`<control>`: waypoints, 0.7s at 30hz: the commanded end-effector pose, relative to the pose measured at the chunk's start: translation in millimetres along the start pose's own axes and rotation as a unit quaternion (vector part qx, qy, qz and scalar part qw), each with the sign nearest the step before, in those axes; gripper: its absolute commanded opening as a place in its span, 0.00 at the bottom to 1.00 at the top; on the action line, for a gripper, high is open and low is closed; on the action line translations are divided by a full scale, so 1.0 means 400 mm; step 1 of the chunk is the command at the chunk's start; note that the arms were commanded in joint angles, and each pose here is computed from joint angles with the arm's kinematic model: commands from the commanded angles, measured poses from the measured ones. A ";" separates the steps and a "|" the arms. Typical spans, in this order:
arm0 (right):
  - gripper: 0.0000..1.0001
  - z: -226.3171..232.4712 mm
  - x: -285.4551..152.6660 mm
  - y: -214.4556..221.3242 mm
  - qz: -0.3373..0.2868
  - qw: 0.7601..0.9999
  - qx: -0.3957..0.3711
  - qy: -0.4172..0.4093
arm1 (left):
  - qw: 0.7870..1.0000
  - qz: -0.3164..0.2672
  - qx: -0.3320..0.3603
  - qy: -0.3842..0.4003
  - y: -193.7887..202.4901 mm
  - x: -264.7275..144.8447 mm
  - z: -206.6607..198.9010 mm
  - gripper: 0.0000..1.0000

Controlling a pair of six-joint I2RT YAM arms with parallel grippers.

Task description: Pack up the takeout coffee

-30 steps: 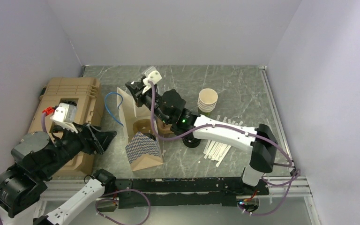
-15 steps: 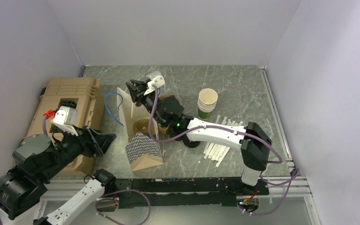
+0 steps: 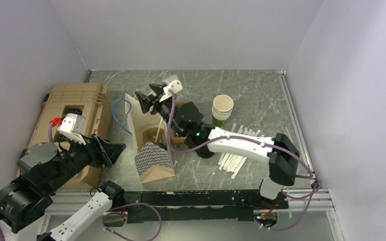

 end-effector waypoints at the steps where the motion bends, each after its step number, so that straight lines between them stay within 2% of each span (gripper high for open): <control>1: 0.61 0.016 -0.041 -0.144 -0.034 0.999 0.006 0.000 | 1.000 -0.006 -0.006 0.010 -0.018 0.020 -0.011 0.74; 8: 0.68 -0.005 -0.099 -0.205 -0.006 0.999 -0.031 0.019 | 1.000 -0.011 0.003 0.006 -0.032 0.020 -0.008 0.78; 15: 0.77 -0.048 -0.207 -0.288 0.000 0.998 -0.049 0.045 | 0.999 0.018 0.015 -0.029 -0.021 0.053 0.016 0.83; 17: 0.78 -0.065 -0.237 -0.306 0.003 0.997 -0.055 0.057 | 0.999 0.015 0.016 -0.033 -0.023 0.057 0.019 0.87; 19: 0.80 -0.082 -0.266 -0.315 0.012 0.995 -0.064 0.070 | 0.999 0.011 0.017 -0.040 -0.027 0.059 0.024 0.98; 21: 0.80 -0.104 -0.292 -0.315 0.028 0.993 -0.076 0.088 | 0.999 0.014 0.021 -0.045 -0.027 0.062 0.027 0.99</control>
Point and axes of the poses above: each gripper's point midway between its finger pads, its own x axis out along the fingers, its own z axis along the line the jaws close on, y = z × x, the point moved 4 cm from there along -x, back along the fingers, and after that the axes turned 14 degrees about x, right-handed, at the moved point
